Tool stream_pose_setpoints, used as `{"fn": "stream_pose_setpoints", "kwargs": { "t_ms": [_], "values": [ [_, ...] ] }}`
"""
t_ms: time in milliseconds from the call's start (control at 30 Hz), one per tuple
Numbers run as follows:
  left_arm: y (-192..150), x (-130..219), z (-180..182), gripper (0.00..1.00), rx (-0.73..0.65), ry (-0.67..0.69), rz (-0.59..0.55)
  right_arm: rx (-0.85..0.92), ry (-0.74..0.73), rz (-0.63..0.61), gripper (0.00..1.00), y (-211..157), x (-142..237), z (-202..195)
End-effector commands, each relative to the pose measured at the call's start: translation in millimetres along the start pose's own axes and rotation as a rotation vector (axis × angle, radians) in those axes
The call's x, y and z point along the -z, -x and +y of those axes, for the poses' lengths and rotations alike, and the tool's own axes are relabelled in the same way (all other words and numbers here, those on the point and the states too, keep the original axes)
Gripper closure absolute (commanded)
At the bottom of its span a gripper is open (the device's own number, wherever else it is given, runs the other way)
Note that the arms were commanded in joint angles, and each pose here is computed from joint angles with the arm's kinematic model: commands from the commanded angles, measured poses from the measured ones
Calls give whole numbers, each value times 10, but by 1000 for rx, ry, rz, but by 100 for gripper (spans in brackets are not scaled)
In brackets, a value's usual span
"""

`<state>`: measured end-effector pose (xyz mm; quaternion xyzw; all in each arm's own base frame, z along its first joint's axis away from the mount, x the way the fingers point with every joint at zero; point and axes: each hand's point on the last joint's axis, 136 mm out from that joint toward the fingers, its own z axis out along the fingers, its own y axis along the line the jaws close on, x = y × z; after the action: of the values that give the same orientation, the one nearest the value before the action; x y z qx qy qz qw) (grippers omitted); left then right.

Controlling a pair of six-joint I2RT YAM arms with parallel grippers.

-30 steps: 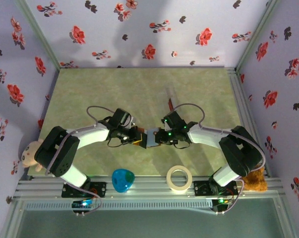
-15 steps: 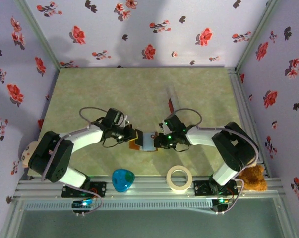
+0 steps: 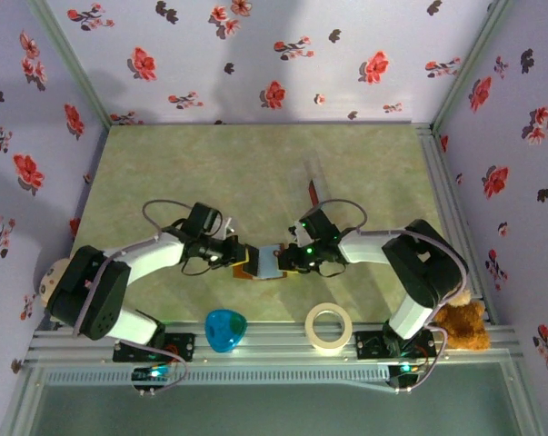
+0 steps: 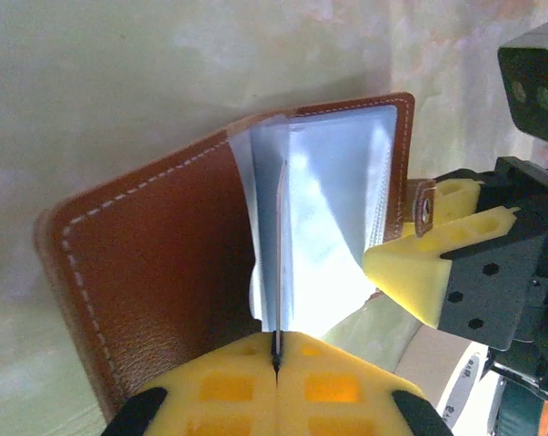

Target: Put the credit cards into the card holder

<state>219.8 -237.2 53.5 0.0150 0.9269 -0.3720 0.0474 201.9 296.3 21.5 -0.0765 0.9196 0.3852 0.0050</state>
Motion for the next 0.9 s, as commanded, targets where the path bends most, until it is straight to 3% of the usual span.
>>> {"fn": "stream_pose_setpoints", "kwargs": {
  "t_ms": [0, 867],
  "values": [
    [-66, 4, 73, 100, -12, 10, 28, -11, -64, 44, 76, -95, -79, -175],
    [-121, -185, -2, 100, 87, -162, 84, -8, -31, 69, 75, -124, -142, -173]
  ]
}}
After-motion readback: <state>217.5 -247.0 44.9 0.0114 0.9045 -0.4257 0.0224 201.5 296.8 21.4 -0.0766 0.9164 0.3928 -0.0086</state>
